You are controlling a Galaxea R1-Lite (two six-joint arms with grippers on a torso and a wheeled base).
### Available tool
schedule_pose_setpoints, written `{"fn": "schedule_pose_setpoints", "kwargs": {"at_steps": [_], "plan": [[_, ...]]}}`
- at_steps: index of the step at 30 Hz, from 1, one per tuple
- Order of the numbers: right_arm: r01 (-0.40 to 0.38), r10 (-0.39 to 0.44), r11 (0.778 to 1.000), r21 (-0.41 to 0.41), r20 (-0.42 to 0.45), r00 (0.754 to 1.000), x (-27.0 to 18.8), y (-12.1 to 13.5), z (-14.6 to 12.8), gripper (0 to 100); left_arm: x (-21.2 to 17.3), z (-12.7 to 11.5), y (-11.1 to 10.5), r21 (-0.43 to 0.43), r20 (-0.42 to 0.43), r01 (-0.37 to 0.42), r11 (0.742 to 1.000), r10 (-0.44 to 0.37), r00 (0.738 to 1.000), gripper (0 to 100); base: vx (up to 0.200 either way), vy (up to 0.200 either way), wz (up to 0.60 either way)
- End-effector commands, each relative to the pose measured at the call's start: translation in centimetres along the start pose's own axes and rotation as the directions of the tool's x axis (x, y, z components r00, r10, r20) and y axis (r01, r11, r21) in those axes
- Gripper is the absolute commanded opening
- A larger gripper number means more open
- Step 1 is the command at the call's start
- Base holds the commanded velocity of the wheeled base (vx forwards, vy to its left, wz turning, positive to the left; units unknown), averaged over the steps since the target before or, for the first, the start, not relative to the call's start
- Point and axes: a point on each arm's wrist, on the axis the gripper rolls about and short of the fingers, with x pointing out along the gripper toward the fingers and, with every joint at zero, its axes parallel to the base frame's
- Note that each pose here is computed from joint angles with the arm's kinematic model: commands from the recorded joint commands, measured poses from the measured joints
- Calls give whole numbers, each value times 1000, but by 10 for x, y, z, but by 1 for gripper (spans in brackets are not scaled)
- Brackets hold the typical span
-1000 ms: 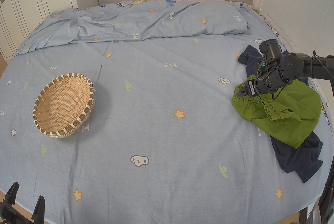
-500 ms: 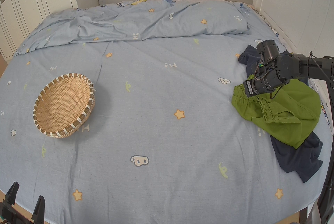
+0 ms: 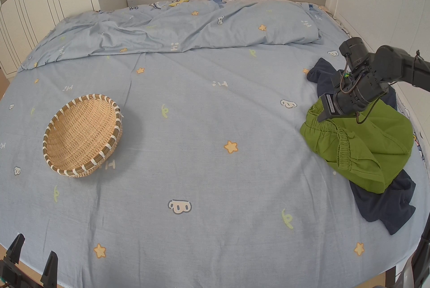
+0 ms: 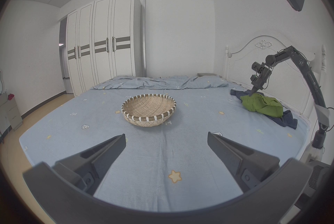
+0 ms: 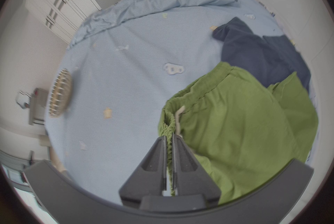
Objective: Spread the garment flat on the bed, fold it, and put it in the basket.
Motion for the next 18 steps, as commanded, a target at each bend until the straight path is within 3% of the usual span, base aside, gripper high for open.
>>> {"fn": "schedule_pose_setpoints", "kwargs": {"at_steps": [1, 9, 14, 18], "plan": [[-146, 141, 987, 73, 69, 988, -61, 17, 2, 0, 0, -5, 0, 0, -1, 0, 1000, 0, 1000, 100, 0, 0, 0], [-259, 251, 962, 89, 91, 964, -88, 61, -4, 0, 0, -5, 0, 0, -1, 0, 1000, 0, 1000, 100, 0, 0, 0], [-363, 359, 931, 23, 106, 927, -111, 110, -13, 0, 0, -5, 0, 0, -1, 0, 1000, 0, 1000, 100, 0, 0, 0], [-437, 428, 898, 44, 132, 894, -112, 151, -17, 0, 0, -5, 0, 0, -1, 0, 1000, 0, 1000, 100, 0, 0, 0]]}}
